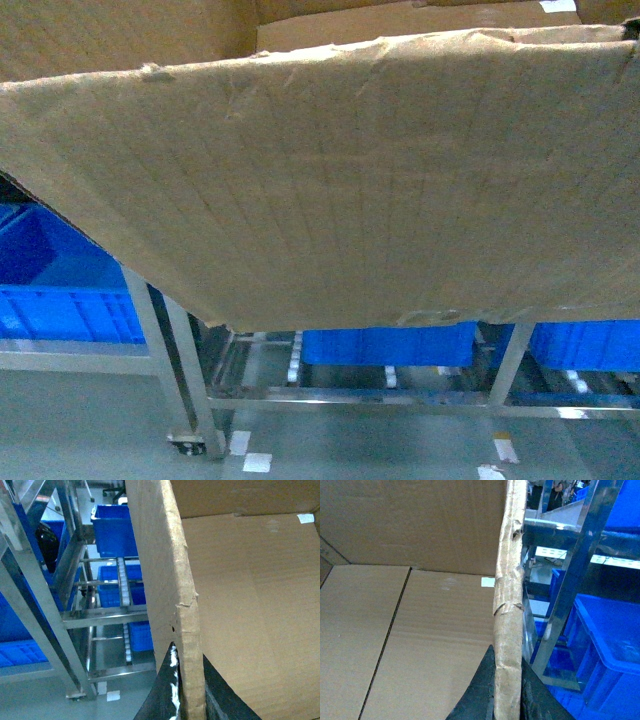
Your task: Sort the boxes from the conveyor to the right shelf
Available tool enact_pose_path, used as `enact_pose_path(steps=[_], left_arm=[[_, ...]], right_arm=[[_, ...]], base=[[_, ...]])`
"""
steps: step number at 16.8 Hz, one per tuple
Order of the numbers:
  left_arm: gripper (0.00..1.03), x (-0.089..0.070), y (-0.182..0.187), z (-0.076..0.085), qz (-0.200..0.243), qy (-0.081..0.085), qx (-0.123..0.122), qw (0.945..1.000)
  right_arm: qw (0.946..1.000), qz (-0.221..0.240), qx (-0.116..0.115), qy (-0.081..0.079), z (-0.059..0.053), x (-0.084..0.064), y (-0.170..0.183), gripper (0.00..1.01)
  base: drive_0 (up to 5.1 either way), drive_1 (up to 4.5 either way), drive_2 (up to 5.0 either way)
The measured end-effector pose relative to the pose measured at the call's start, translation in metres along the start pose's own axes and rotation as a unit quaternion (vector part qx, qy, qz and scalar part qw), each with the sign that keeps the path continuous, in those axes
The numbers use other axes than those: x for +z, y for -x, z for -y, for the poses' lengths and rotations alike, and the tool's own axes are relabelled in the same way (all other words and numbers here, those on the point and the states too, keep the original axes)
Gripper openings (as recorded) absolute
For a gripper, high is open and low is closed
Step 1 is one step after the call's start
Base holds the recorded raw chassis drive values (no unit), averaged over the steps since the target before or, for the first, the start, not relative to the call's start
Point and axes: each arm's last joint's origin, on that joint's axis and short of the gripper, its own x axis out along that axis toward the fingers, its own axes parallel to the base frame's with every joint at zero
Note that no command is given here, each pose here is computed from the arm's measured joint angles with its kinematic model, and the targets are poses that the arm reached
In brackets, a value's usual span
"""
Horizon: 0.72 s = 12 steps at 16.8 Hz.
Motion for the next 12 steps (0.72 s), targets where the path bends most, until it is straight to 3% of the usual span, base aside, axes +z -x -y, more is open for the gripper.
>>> enact_pose_path(steps=[12], left_arm=[[0.02, -0.0012, -0.0003, -0.0001, -0.003, -0.001, 0.0, 1.0]], right_arm=[[1.0, -0.003, 0.0, 0.0, 0.0, -0.0012, -0.0001, 0.04]], base=[[0.0, 0.0, 0.0]])
